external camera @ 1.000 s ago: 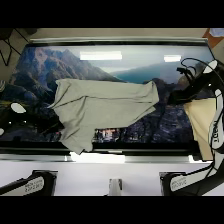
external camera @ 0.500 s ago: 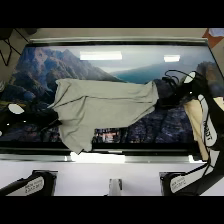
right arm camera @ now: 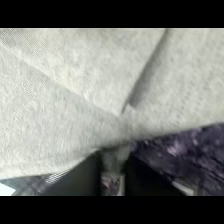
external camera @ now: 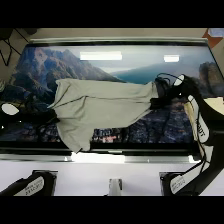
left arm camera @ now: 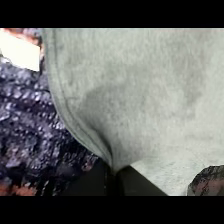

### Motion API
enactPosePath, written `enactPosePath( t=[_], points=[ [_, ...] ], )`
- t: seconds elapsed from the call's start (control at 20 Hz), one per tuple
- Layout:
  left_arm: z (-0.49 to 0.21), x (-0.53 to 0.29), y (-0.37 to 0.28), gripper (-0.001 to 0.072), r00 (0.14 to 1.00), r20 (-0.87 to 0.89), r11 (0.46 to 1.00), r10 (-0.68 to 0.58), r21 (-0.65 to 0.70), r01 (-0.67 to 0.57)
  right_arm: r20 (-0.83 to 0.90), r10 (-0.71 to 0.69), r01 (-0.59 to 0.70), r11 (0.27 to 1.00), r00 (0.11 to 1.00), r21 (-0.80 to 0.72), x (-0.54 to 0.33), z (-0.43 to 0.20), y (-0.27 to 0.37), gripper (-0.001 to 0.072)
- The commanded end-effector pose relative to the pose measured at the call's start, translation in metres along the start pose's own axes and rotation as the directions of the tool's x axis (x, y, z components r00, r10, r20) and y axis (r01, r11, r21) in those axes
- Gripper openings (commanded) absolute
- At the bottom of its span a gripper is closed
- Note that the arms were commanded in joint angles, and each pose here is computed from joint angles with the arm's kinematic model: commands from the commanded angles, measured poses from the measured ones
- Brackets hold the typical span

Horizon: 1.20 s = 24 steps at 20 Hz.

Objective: Fold the shirts.

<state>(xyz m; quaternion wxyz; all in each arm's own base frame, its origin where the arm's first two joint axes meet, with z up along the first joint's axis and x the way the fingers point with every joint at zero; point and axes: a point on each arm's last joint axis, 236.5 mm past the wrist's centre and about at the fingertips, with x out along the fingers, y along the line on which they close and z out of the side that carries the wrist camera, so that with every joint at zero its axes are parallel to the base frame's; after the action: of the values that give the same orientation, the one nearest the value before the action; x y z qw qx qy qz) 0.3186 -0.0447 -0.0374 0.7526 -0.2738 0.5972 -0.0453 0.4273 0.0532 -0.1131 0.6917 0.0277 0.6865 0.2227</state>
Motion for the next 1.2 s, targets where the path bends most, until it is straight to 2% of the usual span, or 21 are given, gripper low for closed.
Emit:
enactPosePath(
  t=[0.0,0.2,0.3,0.4,0.45,0.5,0.55,0.6,0.65,0.7,0.75,0.8,0.85,0.95,1.05,1.15],
  points=[
    [0.003,-0.006,-0.004,0.0038,1.000,0.019,1.000,-0.005,0.012,0.005,-0.022,-0.049,0.049,0.999,0.999,-0.002,0.007,-0.002,-0.005,0.0030],
    [0.025,-0.033,-0.018,0.0037,0.994,0.105,0.998,-0.023,0.059,0.017,0.005,-0.063,0.063,0.988,0.998,-0.140,-0.026,-0.001,0.006,0.0026],
    [0.061,-0.084,-0.047,0.0036,0.965,0.256,0.991,-0.063,0.132,0.029,0.158,-0.100,0.137,0.959,0.982,-0.248,-0.090,0.022,0.026,0.0025],
    [0.102,-0.175,-0.099,0.0036,0.869,0.472,0.968,-0.146,0.251,0.025,0.417,-0.158,0.299,0.906,0.895,-0.299,-0.197,0.047,0.058,0.0025],
    [0.119,-0.242,-0.134,0.0036,0.768,0.604,0.946,-0.211,0.323,0.006,0.568,-0.182,0.401,0.870,0.803,-0.288,-0.264,0.053,0.080,0.0025],
    [0.125,-0.314,-0.168,0.0036,0.635,0.718,0.922,-0.285,0.387,-0.024,0.735,-0.199,0.514,0.826,0.649,-0.231,-0.346,0.051,0.108,0.0026],
    [0.119,-0.392,-0.202,0.0036,0.469,0.805,0.895,-0.364,0.441,-0.061,0.868,-0.198,0.602,0.786,0.456,-0.138,-0.427,0.037,0.138,0.0026],
    [0.098,-0.473,-0.234,0.0036,0.277,0.852,0.866,-0.445,0.488,-0.111,0.959,-0.178,0.682,0.731,0.221,-0.021,-0.511,0.006,0.172,0.0027],
    [0.068,-0.540,-0.257,0.0036,0.110,0.854,0.840,-0.508,0.520,-0.158,0.988,-0.156,0.735,0.670,0.005,0.102,-0.580,-0.040,0.203,0.0027],
    [0.031,-0.595,-0.275,0.0037,-0.026,0.828,0.813,-0.561,0.545,-0.204,0.978,-0.142,0.755,0.621,-0.155,0.210,-0.627,-0.088,0.226,0.0027],
    [0.000,-0.627,-0.287,0.0036,-0.100,0.797,0.792,-0.595,0.562,-0.239,0.955,-0.134,0.743,0.604,-0.265,0.290,-0.656,-0.133,0.243,0.0027],
    [-0.025,-0.641,-0.293,0.0036,-0.121,0.777,0.776,-0.618,0.578,-0.251,0.936,-0.136,0.719,0.608,-0.323,0.337,-0.669,-0.171,0.253,0.0027],
    [-0.038,-0.636,-0.294,0.0035,-0.087,0.776,0.773,-0.624,0.597,-0.215,0.933,-0.148,0.710,0.614,-0.327,0.346,-0.668,-0.194,0.258,0.0027],
    [-0.041,-0.599,-0.287,0.0035,0.067,0.796,0.782,-0.601,0.604,-0.152,0.943,-0.203,0.724,0.605,-0.262,0.331,-0.650,-0.210,0.250,0.0027],
    [-0.039,-0.566,-0.277,0.0035,0.194,0.801,0.790,-0.567,0.595,-0.146,0.949,-0.259,0.737,0.604,-0.181,0.305,-0.631,-0.210,0.238,0.0027],
    [-0.037,-0.552,-0.273,0.0035,0.250,0.797,0.788,-0.549,0.594,-0.163,0.948,-0.290,0.742,0.605,-0.132,0.288,-0.620,-0.204,0.228,0.0027]
  ],
)
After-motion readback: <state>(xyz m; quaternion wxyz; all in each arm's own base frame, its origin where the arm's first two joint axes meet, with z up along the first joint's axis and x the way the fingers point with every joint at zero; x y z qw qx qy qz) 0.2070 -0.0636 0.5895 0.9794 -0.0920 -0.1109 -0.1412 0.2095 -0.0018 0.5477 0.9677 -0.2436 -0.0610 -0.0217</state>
